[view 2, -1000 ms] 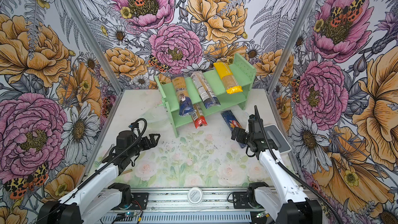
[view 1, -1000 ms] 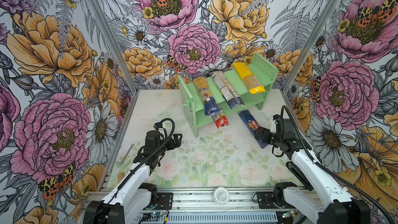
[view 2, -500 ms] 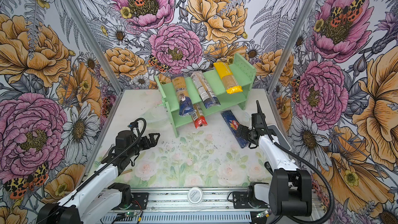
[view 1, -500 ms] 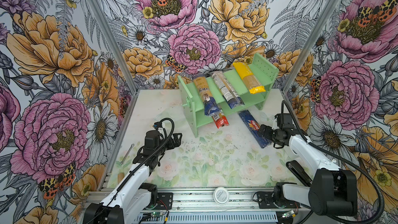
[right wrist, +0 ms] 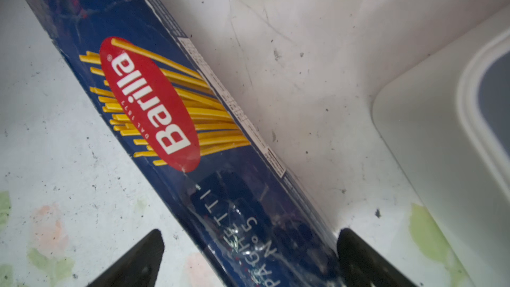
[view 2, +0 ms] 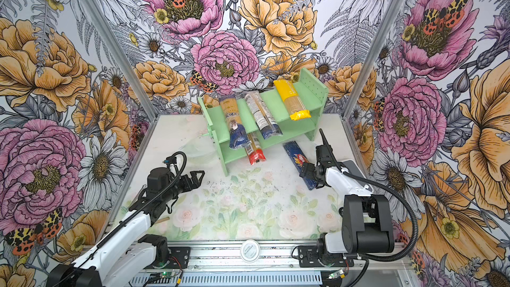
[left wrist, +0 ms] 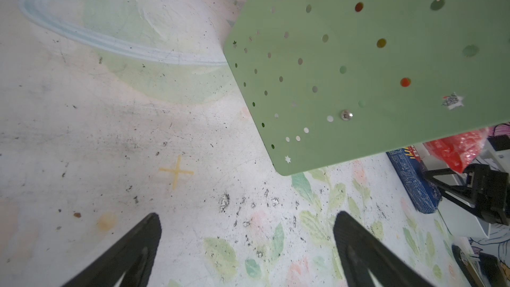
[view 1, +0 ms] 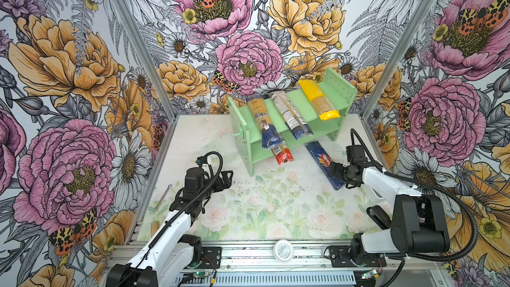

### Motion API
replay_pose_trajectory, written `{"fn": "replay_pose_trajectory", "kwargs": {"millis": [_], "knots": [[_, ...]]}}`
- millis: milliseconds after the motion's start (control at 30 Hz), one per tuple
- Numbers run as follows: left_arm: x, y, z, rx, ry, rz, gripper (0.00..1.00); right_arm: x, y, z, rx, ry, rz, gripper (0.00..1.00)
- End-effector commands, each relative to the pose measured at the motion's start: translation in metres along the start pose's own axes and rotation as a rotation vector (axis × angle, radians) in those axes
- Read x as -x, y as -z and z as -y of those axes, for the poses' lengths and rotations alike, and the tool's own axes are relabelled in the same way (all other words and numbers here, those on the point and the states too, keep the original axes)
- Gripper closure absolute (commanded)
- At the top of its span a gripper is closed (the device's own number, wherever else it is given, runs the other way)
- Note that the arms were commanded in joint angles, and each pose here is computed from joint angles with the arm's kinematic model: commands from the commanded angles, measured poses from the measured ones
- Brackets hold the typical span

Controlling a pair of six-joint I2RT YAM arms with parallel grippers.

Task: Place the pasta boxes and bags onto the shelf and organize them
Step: 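Move the right gripper down over the blue Barilla box's near end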

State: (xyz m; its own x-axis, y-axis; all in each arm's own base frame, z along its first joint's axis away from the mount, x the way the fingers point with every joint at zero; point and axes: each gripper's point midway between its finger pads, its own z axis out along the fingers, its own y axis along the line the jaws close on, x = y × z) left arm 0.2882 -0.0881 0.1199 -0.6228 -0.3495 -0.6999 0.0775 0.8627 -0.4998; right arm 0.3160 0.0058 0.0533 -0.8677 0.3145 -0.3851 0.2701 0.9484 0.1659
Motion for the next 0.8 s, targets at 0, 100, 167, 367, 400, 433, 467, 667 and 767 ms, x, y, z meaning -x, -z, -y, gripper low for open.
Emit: {"fn": "replay_pose_trajectory", "kwargs": {"millis": [0,100,167,367,400,433,467,667,767], "knots": [[0.01,0.004,0.005,-0.013,-0.006,0.024,0.01,0.012,-0.002,-0.015,0.025,0.045,0.044,0.01],[0.01,0.004,0.005,-0.012,-0.006,0.026,0.01,0.005,-0.005,-0.03,0.072,0.076,0.024,0.03],[0.01,0.004,0.005,-0.012,-0.006,0.026,0.01,0.0,-0.005,-0.042,0.122,0.094,0.007,0.06],[0.009,0.004,0.005,-0.01,-0.005,0.021,0.01,-0.012,0.006,-0.067,0.228,0.077,-0.007,0.09],[0.008,0.003,0.004,-0.01,-0.005,0.021,0.01,-0.016,0.007,-0.069,0.227,0.08,-0.006,0.09],[0.009,0.003,0.004,-0.008,-0.004,0.023,0.01,-0.019,0.008,-0.07,0.228,0.082,-0.004,0.09],[0.008,0.003,0.004,-0.009,-0.004,0.024,0.01,-0.024,0.008,-0.072,0.228,0.083,-0.006,0.09],[0.007,0.001,0.004,-0.017,0.001,0.019,0.01,-0.046,0.003,-0.084,0.187,0.095,0.019,0.08],[0.007,0.001,0.005,-0.017,0.0,0.018,0.01,-0.05,0.001,-0.079,0.113,0.073,0.076,0.08]]}}
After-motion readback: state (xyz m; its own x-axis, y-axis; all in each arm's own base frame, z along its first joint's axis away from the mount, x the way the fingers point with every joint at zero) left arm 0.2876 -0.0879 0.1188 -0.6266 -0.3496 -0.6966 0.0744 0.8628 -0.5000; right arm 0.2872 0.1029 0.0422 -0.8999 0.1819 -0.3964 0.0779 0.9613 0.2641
